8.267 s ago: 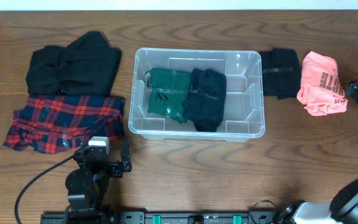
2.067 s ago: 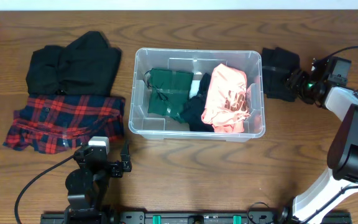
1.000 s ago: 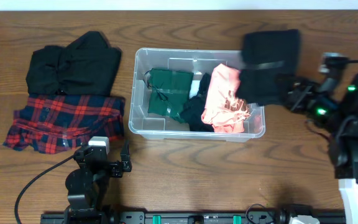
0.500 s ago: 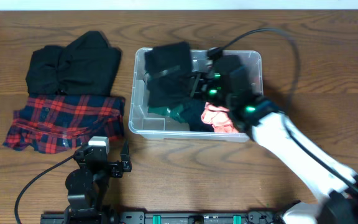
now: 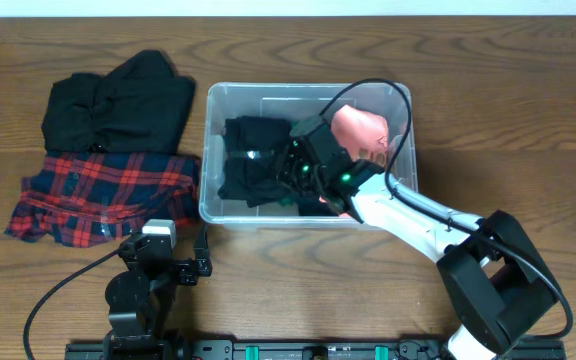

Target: Pack container

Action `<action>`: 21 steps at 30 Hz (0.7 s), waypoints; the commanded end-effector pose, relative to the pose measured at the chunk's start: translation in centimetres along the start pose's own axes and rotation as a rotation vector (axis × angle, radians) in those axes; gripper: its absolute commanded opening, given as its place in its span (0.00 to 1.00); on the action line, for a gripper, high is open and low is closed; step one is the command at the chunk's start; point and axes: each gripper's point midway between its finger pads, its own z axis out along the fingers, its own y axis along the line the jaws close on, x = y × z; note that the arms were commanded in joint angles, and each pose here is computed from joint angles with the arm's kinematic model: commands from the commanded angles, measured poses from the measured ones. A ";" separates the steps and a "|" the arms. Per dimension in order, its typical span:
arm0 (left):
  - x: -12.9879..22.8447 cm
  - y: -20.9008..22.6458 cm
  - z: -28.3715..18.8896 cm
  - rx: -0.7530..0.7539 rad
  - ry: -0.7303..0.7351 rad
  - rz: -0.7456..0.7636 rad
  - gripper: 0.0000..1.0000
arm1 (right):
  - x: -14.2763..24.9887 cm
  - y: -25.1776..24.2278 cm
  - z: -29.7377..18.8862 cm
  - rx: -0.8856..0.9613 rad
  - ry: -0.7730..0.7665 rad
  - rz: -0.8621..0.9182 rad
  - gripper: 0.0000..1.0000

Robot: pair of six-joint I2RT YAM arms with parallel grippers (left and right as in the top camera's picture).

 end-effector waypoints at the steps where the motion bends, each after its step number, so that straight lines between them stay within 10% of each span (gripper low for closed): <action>1: 0.7 -0.3 0.3 0.017 0.013 -0.006 0.98 | 0.2 0.0 -0.1 0.020 -0.004 -0.102 0.29; 13: 0.7 -0.3 0.3 0.017 0.013 -0.005 0.98 | -4.9 5.0 -12.0 0.024 -0.359 -0.526 0.46; 21: 0.7 -0.3 0.3 0.017 0.013 -0.005 0.98 | -3.7 7.7 -8.8 -0.128 -0.297 -0.606 0.34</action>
